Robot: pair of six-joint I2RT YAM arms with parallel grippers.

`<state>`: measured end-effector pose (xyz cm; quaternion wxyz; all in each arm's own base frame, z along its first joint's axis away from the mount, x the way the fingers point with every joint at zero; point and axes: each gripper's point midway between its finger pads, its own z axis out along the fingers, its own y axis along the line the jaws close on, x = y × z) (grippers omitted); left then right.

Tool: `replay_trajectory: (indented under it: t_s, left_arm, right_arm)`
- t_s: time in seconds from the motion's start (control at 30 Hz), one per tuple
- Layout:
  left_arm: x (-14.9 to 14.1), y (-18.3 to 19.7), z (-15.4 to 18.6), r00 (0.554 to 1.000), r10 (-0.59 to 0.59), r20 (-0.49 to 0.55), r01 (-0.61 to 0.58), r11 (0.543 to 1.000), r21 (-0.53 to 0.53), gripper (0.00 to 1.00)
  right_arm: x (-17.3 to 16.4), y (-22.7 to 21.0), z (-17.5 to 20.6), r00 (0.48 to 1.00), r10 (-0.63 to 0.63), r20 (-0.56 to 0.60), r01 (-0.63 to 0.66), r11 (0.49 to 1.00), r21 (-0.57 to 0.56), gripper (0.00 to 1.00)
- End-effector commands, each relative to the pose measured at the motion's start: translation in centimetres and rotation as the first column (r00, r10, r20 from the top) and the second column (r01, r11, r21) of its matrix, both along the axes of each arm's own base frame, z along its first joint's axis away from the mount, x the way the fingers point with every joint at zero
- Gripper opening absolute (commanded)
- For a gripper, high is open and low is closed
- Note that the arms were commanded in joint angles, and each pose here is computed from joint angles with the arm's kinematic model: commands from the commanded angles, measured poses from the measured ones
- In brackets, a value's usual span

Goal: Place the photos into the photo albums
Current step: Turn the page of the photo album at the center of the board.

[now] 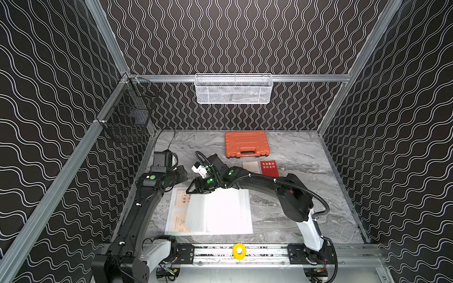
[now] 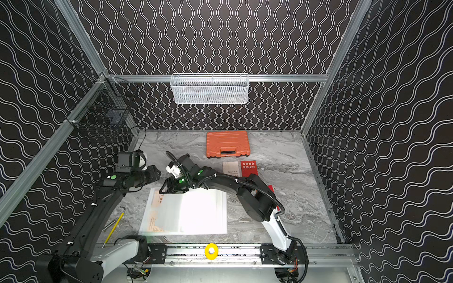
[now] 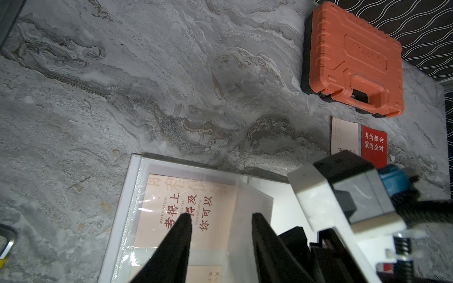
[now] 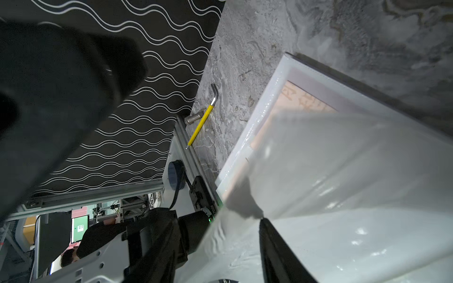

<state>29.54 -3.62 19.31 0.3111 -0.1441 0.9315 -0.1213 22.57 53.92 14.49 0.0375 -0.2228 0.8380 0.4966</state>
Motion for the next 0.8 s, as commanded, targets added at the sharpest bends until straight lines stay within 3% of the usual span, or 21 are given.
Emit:
replay_trajectory:
  t_s: [0.0,0.43,0.77]
  left_arm:
    - [0.2,-0.3,0.7,1.0,-0.017,0.019,0.017,1.0,-0.012,0.46]
    - [2.4,-0.5,3.3,0.998,-0.018,0.067,0.019,1.0,-0.017,0.47]
    - [3.6,-4.2,1.8,0.994,-0.1,0.046,0.101,0.995,-0.024,0.47]
  right_arm:
    - [-0.1,0.3,1.4,1.0,0.012,0.013,-0.012,0.999,0.039,0.58]
    - [0.1,0.3,1.8,0.999,0.015,0.033,-0.017,0.999,0.048,0.7]
    - [3.9,-7.5,-0.8,0.979,-0.145,0.143,0.165,0.977,-0.136,0.68]
